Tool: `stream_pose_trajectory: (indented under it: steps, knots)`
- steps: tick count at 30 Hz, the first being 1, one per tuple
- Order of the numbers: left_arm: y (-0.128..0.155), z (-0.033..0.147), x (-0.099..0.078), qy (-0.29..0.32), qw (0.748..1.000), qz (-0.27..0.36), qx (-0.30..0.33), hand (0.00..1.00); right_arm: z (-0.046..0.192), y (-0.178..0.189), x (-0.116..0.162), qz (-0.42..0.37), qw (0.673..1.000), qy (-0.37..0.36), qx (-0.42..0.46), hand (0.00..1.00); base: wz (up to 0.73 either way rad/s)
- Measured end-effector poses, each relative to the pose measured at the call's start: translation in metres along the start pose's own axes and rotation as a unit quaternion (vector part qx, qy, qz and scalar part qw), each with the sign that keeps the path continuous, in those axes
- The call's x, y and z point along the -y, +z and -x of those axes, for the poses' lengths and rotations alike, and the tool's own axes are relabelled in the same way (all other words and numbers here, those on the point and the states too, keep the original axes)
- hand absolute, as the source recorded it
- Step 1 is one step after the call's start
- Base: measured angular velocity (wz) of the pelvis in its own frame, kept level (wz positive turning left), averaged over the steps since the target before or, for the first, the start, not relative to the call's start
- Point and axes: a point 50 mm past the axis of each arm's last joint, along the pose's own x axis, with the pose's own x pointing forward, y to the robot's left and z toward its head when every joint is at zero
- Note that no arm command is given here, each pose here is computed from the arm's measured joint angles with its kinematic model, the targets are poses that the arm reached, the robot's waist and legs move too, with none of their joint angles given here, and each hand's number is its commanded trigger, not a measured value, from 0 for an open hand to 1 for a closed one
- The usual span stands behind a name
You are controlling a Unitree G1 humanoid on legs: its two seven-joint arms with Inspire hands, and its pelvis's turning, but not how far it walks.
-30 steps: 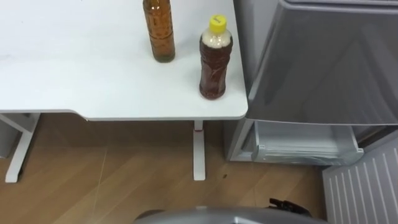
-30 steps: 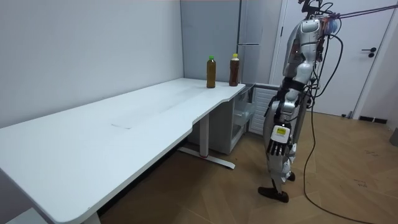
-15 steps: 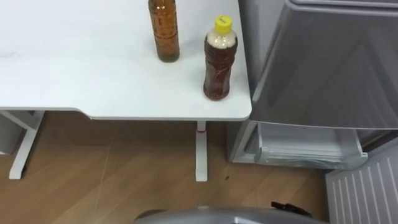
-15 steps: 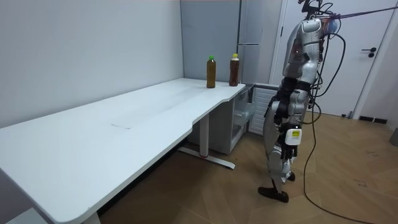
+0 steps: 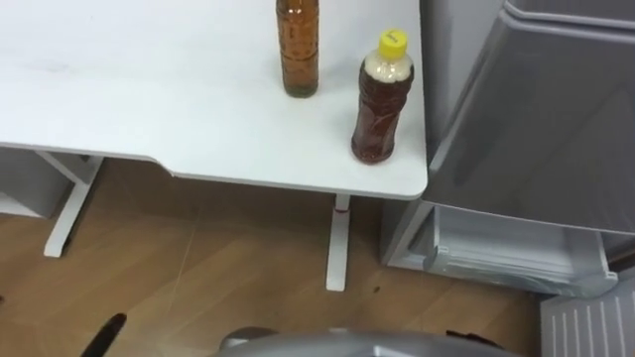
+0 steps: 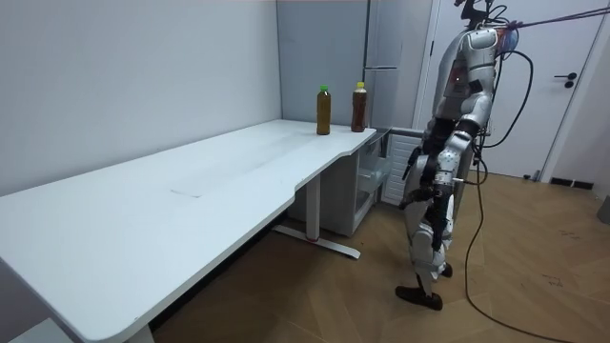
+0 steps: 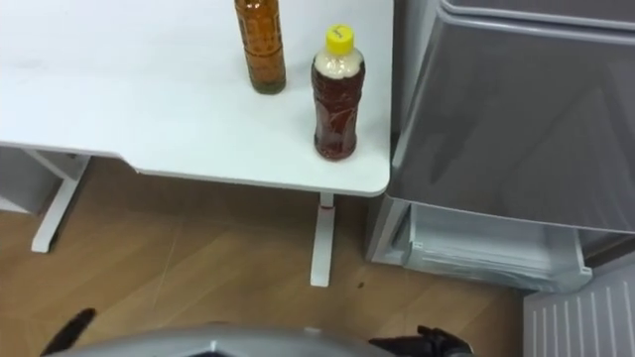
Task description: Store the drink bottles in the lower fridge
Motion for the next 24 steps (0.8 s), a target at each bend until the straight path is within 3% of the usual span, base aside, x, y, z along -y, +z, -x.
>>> stream_pose_trajectory:
  steps: [6,10,14,18,20,24]
  knots:
    - [0.067,0.043,0.047,-0.029,0.977,0.008,0.210,0.00,0.002,0.005,0.009,0.052,0.998,-0.017,0.014,0.00,0.00]
    - [0.107,0.097,0.079,-0.086,0.918,0.015,0.388,0.00,0.003,0.006,0.011,0.060,0.998,-0.014,0.027,0.00,0.00]
    - [0.129,0.144,0.089,-0.143,0.849,0.038,0.507,0.00,0.004,0.001,0.013,0.057,0.998,-0.014,0.035,0.00,0.00]
    - [0.139,0.181,0.091,-0.179,0.794,0.058,0.578,0.00,0.005,-0.002,0.015,0.051,0.998,-0.016,0.041,0.00,0.00]
    - [0.141,0.204,0.092,-0.211,0.747,0.054,0.628,0.00,0.006,-0.004,0.018,0.044,0.998,-0.016,0.042,0.00,0.00]
    - [0.140,0.231,0.096,-0.277,0.702,0.053,0.654,0.00,0.006,-0.004,0.017,0.043,0.998,-0.008,0.046,0.00,0.05]
